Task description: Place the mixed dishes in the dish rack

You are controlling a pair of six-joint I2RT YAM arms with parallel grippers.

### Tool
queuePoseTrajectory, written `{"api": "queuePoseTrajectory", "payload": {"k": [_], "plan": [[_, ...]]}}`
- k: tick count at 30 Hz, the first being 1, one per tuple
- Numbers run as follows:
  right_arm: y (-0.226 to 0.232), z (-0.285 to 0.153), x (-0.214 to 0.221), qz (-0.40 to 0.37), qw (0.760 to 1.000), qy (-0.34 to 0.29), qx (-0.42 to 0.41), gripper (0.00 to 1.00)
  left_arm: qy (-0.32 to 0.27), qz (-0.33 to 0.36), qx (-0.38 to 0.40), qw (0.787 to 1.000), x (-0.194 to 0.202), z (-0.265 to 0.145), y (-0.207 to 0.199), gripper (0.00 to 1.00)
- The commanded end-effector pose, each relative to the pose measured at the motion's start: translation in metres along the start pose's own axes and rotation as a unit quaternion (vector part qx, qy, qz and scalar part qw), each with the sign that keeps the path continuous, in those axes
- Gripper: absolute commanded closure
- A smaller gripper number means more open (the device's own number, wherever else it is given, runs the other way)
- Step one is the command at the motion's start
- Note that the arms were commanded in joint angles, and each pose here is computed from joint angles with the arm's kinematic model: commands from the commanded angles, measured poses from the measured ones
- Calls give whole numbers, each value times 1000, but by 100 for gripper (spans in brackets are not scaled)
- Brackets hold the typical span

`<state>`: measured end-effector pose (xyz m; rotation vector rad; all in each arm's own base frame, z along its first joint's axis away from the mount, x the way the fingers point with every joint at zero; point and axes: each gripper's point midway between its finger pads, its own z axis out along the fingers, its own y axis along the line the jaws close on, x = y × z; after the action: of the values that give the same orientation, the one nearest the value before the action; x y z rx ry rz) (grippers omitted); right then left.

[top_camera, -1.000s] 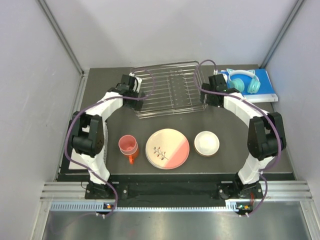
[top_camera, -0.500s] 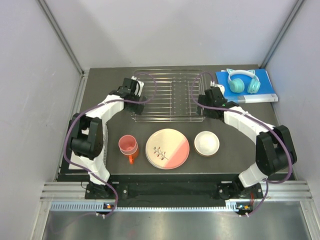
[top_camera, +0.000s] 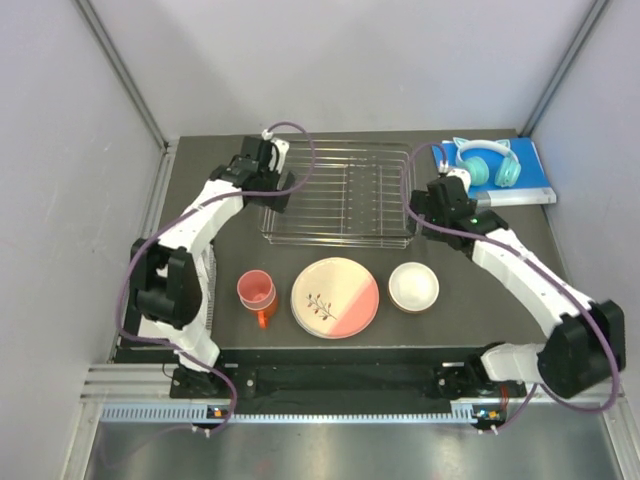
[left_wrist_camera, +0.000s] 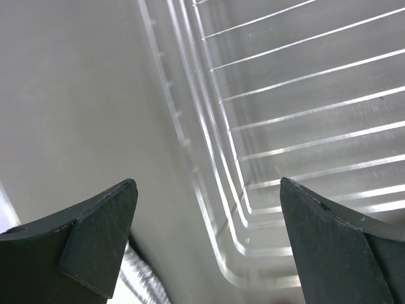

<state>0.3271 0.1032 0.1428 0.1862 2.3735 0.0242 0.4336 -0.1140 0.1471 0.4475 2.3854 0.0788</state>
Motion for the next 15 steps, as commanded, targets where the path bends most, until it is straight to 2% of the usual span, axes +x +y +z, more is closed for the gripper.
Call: {"api": "queuePoseTrajectory", "payload": {"k": [1,3,9,15], "plan": [[-12,-44,1,6,999,-29,-18,0,-49,9,-8,999,-26,-65,14,1],[-15,-49,25,7,1000,-3,-27,0,-55,10,-9,998,-22,-80,17,1],[-19,-61,81,23,998,42,-41,12,-65,16,-22,997,-1,-109,23,1],[-15,-56,91,23,997,59,-40,30,-67,7,-20,998,8,-124,23,1]]}}
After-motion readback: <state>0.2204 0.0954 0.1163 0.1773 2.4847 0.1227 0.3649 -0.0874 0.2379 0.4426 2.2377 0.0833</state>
